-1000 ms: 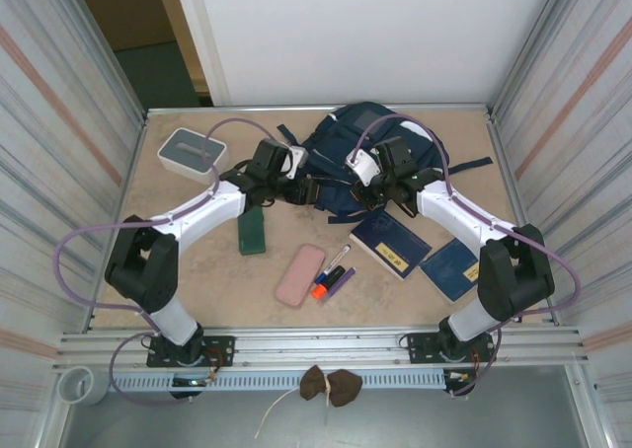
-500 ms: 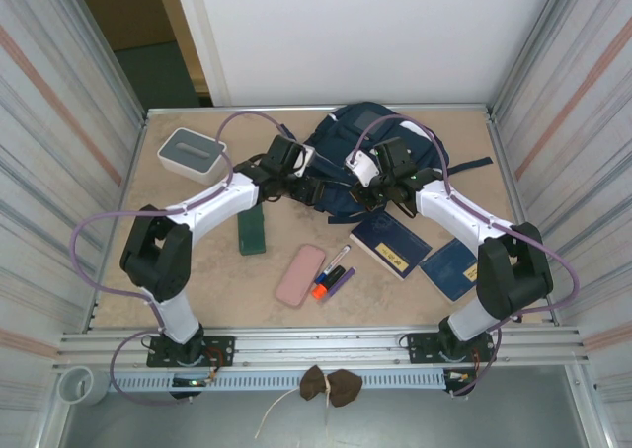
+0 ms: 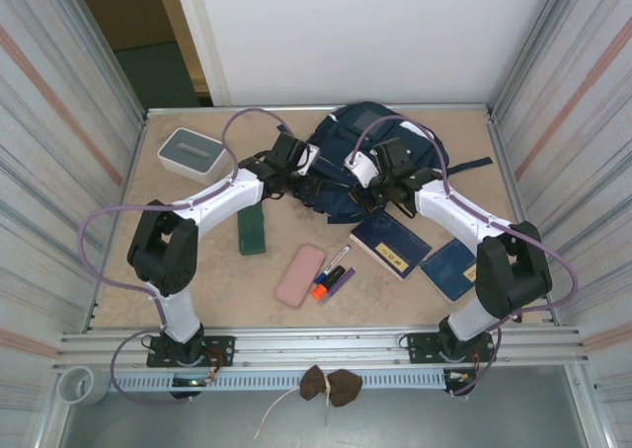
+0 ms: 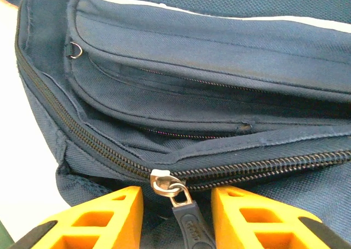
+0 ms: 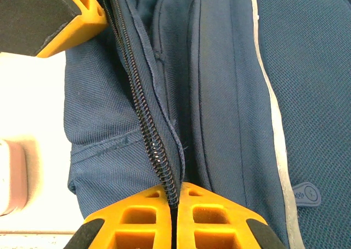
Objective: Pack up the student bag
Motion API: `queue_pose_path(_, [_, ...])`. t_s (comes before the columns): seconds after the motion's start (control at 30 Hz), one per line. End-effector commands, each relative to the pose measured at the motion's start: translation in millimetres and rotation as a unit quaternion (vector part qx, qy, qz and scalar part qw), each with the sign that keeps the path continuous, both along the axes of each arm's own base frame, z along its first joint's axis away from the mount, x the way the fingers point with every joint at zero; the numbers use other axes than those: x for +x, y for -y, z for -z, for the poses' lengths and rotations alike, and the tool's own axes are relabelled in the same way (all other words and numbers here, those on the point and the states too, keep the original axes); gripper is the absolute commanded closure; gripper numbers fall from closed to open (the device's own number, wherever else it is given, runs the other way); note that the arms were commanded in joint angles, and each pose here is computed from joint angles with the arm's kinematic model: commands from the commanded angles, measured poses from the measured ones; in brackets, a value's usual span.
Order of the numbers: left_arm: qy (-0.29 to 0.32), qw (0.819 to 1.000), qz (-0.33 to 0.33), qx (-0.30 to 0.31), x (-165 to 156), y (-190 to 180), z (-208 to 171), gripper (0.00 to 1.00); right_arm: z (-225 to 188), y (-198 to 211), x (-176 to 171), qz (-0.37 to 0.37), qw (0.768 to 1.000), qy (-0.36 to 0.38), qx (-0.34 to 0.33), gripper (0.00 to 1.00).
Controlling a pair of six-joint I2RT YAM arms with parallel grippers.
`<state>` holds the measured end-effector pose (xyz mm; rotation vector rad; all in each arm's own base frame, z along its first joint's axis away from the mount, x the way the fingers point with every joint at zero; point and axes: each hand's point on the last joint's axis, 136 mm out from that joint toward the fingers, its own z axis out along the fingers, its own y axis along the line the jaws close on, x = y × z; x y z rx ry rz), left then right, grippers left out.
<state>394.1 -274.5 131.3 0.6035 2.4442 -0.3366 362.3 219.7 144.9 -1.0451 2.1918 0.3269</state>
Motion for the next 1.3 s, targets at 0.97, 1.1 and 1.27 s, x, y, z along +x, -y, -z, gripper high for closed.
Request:
queue_pose_path(0.97, [0.010,0.998,-0.058,-0.004,9,-69,0,1.00,-25,23,18,0.032,0.999,0.041,-0.009,1.00])
queue_pose_path(1.1, [0.001,0.998,-0.017,-0.064,-1,-47,-11,1.00,-20,22,16,0.036,0.999,0.029,-0.010,0.93])
queue_pose_path(1.27, [0.005,0.991,0.021,-0.136,-11,-21,-36,1.00,-26,-7,5,-0.002,0.999,0.011,0.036,0.59])
